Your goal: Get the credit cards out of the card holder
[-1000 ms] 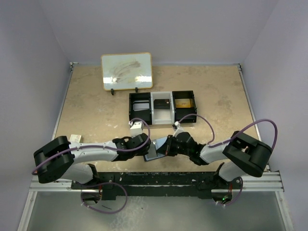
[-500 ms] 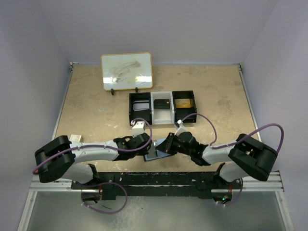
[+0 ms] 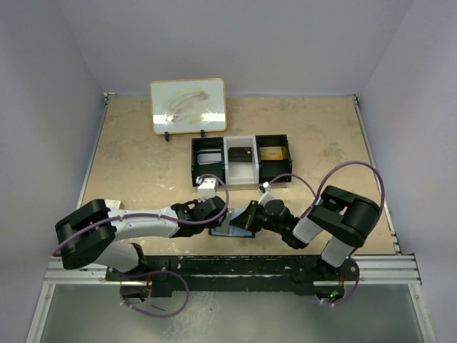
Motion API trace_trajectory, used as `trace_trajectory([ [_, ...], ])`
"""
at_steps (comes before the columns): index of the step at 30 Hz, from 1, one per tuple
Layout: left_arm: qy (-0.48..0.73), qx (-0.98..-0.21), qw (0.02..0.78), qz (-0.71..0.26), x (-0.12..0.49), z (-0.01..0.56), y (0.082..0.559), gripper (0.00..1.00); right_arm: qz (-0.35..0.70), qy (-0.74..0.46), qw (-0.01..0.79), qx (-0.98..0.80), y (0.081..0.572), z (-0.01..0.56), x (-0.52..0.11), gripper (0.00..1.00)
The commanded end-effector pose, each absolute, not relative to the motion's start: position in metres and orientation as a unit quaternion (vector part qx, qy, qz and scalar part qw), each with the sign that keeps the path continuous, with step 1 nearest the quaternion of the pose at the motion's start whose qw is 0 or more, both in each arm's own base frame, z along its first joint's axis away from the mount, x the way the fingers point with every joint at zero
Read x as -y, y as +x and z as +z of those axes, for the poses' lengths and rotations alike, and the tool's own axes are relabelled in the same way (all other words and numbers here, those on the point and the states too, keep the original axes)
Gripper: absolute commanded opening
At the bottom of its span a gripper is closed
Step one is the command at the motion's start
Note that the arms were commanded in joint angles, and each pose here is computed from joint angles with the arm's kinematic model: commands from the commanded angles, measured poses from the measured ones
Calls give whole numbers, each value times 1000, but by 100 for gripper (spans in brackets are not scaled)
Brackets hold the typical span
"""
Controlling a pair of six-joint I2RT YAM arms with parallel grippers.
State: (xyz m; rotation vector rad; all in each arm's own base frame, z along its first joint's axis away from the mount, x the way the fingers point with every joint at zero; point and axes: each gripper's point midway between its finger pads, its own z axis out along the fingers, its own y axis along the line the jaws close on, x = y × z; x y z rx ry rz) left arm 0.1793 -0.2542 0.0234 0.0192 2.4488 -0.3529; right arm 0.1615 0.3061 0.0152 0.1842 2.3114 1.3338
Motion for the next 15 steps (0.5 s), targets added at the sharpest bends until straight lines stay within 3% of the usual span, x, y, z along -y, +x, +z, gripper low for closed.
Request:
trace_trajectory([
  [1,36,-951,283,-122,251,5,161,0,527,66,224,-817,154,34,-312,0],
  [14,45,-955,273,-107,248,7,157,0,433,117,251,-858,179,41,-298,0],
  [15,48,-955,273,-104,247,9,157,0,427,121,258,-858,182,43,-296,8],
])
